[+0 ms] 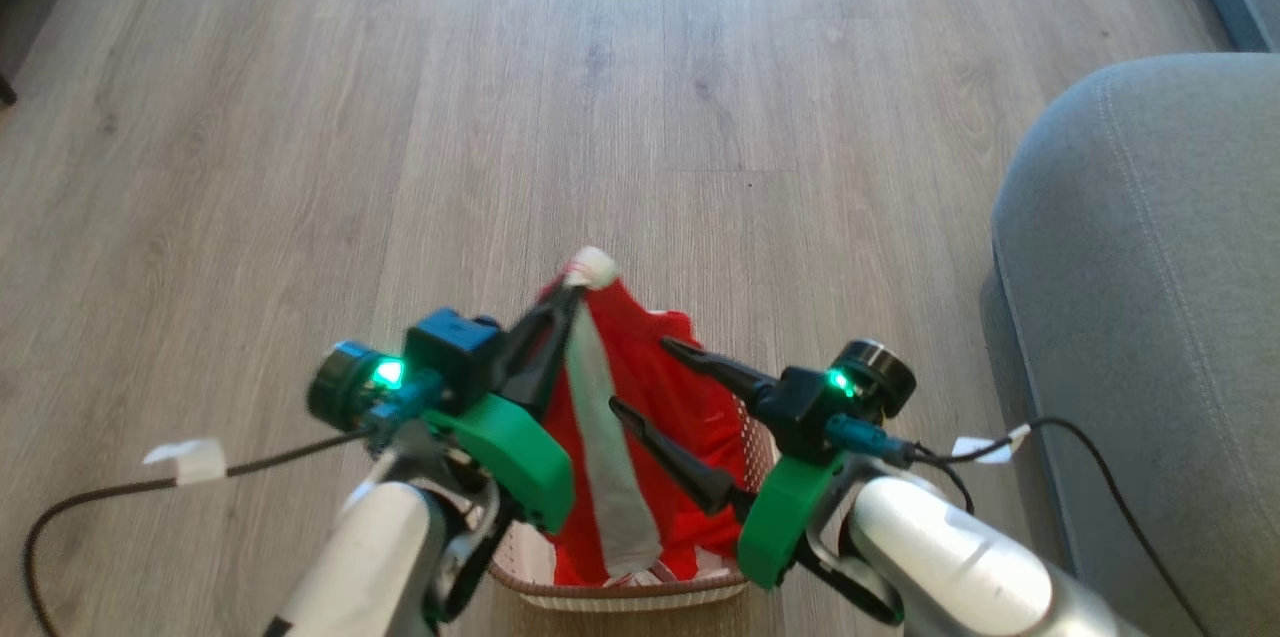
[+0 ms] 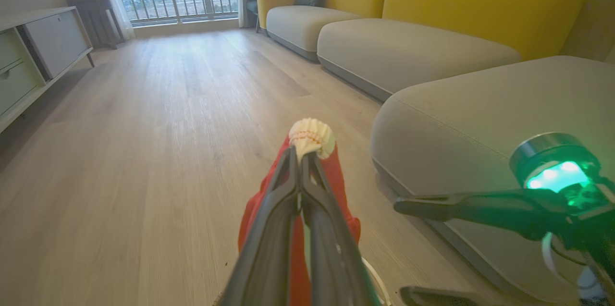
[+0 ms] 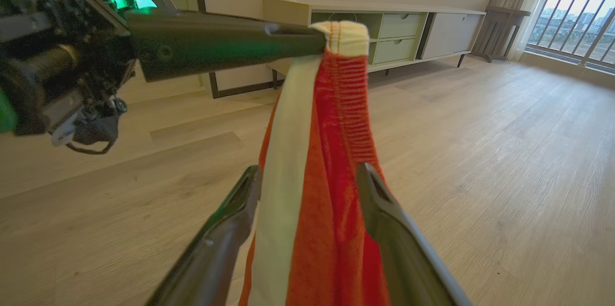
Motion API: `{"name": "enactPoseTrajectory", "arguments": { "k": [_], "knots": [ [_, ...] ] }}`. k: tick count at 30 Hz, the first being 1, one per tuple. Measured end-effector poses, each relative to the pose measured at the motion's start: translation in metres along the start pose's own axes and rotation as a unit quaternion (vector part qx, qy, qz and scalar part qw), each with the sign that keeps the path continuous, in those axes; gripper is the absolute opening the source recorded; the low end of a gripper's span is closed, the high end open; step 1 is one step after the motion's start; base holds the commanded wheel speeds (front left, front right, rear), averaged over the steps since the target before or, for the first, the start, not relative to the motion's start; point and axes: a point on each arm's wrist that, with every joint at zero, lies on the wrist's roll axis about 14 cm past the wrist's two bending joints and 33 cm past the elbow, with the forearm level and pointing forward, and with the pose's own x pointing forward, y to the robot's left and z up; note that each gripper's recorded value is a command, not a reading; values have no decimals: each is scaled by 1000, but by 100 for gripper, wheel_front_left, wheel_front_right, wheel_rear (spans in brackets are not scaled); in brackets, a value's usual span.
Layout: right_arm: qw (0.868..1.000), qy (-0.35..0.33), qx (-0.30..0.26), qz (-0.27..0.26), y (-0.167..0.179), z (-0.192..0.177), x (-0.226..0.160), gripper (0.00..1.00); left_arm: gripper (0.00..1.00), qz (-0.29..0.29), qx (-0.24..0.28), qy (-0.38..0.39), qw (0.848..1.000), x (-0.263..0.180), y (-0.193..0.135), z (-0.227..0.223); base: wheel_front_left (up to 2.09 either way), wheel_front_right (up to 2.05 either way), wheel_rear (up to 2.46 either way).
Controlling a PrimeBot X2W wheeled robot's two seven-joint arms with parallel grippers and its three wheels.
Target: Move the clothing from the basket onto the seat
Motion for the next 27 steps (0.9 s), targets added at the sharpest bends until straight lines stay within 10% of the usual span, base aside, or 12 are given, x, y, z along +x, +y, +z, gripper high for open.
{"name": "enactPoseTrajectory", "arguments": {
  "k": [19,20,21,23,27],
  "knots": [
    [999,-2,-20,-32,-30,8,-1,100,0,-111,-21,-20,993,2,-74,20,0,0,0],
    [999,-1,-19,-33,-31,7,-2,96,0,-114,-24,-23,993,2,-76,22,0,0,0],
    [999,-1,-18,-34,-31,6,-2,46,0,-115,-29,-23,993,2,-77,22,0,0,0],
    [999,1,-16,-36,-32,5,-2,0,0,-118,-34,-20,992,3,-79,22,0,0,0],
    [999,1,-6,-43,-33,4,-6,0,1,-121,-36,-18,992,4,-81,21,0,0,0]
  ]
}}
